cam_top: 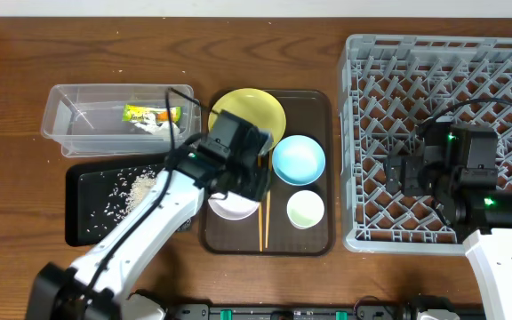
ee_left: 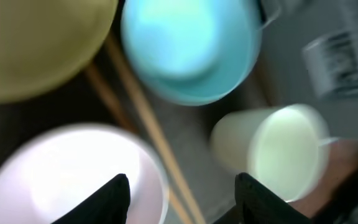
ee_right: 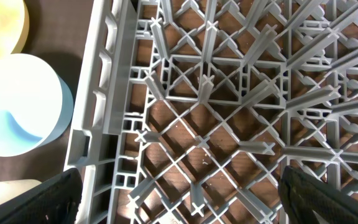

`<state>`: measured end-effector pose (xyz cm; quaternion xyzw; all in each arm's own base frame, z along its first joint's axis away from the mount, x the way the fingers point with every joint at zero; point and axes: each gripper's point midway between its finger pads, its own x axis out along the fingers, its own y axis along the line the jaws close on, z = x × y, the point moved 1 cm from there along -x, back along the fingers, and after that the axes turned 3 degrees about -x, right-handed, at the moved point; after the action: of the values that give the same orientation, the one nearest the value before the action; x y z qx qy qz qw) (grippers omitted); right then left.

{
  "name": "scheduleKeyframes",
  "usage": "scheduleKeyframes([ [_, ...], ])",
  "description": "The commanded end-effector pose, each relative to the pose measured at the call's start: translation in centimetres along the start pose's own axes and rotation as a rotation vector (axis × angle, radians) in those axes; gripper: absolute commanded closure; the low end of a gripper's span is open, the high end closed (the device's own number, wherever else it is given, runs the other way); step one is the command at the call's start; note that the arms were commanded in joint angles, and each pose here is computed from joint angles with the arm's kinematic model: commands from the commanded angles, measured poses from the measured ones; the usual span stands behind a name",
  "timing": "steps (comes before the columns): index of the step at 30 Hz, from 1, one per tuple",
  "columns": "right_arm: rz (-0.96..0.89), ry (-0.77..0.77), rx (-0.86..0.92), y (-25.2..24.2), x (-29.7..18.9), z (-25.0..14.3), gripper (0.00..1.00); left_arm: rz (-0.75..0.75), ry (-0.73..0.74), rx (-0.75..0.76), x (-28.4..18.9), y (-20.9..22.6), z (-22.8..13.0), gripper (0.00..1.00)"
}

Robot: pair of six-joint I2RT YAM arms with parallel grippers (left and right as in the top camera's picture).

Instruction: Sort waste into correct bins and load items into the dishwasher rack

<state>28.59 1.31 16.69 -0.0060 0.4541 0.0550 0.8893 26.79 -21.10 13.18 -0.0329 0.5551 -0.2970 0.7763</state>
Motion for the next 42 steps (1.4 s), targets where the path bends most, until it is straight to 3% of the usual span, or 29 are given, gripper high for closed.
scheduleKeyframes([
  [1, 0.014, -0.023, -0.027, 0.5, -0.5, 0.8, 0.01, -0.080, -0.027, 0.022, -0.8, -2.2, 0.8, 0.43],
  [10, 0.014, -0.023, -0.027, 0.5, -0.5, 0.8, 0.01, -0.095, 0.140, 0.076, 3.6, -4.3, -2.7, 0.44],
  [15, 0.014, -0.023, -0.026, 0.5, -0.5, 0.8, 0.01, -0.086, 0.235, 0.083, 6.5, -4.4, -4.5, 0.61],
  [20, 0.014, -0.022, -0.027, 0.5, -0.5, 0.8, 0.01, -0.079, 0.267, 0.079, 7.5, -4.1, -5.1, 0.86],
  [22, 0.014, -0.022, -0.027, 0.5, -0.5, 0.8, 0.01, -0.079, 0.249, 0.072, 7.2, -3.9, -4.6, 0.94],
  [28, 0.013, -0.024, -0.027, 0.5, -0.5, 0.9, 0.01, -0.076, 0.150, -0.026, 4.1, -2.9, -1.7, 0.94],
  [35, 0.012, -0.087, -0.003, 0.4, -0.6, 2.3, 0.01, -0.127, -0.123, -0.264, -1.5, 0.0, 4.4, 0.94],
  [39, 0.178, -0.133, 0.015, 3.0, -0.6, 3.6, 0.01, -0.283, -0.244, -0.517, -3.2, 1.9, 8.7, 0.94],
  [42, 0.412, -0.146, -0.048, 6.6, -0.9, 3.8, 0.01, -0.517, -0.256, -0.523, -4.1, 0.4, 11.2, 0.94],
])
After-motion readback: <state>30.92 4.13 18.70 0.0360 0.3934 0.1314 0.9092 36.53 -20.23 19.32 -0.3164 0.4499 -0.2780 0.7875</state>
